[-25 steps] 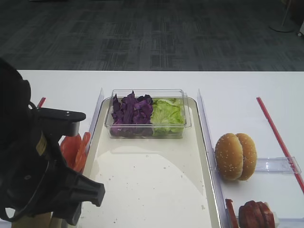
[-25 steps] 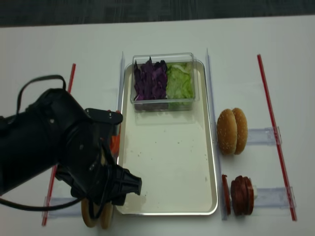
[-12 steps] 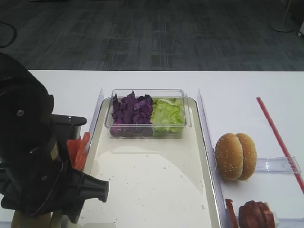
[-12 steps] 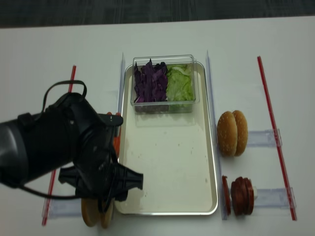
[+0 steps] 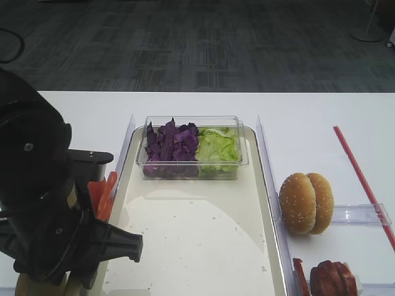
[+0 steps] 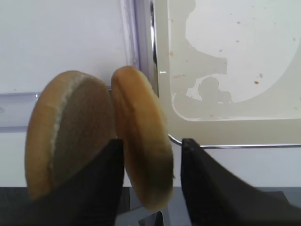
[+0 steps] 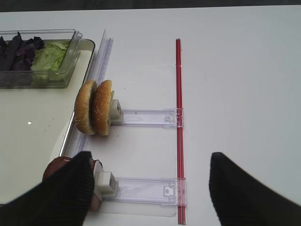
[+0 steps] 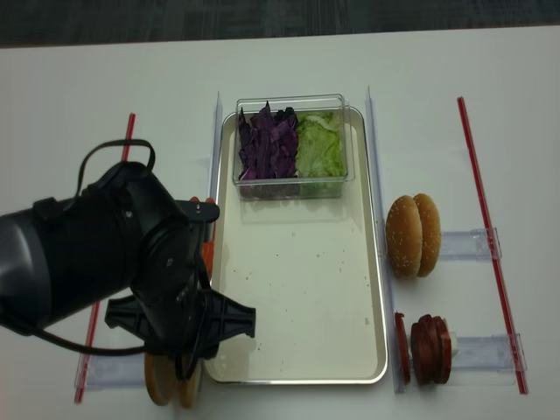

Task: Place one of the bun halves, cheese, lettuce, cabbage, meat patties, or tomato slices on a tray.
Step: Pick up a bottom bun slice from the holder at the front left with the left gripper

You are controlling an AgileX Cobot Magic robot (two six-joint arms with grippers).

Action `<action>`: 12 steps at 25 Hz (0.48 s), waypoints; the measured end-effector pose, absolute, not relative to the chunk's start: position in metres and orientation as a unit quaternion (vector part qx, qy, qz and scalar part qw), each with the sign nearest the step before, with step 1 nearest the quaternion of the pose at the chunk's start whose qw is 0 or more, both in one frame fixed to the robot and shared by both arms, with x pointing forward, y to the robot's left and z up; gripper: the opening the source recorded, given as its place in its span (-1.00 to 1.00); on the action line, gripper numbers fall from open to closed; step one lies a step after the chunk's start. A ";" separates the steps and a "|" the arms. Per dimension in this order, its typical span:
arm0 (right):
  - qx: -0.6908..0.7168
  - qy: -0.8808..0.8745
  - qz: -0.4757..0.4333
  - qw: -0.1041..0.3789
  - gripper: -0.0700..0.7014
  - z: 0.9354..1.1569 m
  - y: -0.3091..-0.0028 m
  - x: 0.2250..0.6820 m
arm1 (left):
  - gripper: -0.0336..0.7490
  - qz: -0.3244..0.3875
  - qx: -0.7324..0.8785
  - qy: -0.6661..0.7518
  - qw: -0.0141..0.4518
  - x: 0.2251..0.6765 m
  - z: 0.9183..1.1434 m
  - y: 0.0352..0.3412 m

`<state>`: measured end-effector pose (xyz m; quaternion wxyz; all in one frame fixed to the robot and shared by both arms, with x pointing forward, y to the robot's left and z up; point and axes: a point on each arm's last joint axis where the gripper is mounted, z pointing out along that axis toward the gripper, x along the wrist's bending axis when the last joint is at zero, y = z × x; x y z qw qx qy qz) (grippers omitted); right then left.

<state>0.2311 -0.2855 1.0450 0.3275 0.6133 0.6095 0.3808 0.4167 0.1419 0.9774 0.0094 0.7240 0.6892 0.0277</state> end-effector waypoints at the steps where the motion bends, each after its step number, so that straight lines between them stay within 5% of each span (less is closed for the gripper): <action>1: 0.613 0.610 0.381 0.327 0.57 1.045 -0.286 0.231 | -0.22 0.028 0.724 0.689 0.009 0.417 0.977 0.142; 12: 0.613 0.610 0.381 0.327 0.57 1.045 -0.286 0.231 | -0.54 0.039 0.722 0.690 -0.003 0.417 0.978 0.145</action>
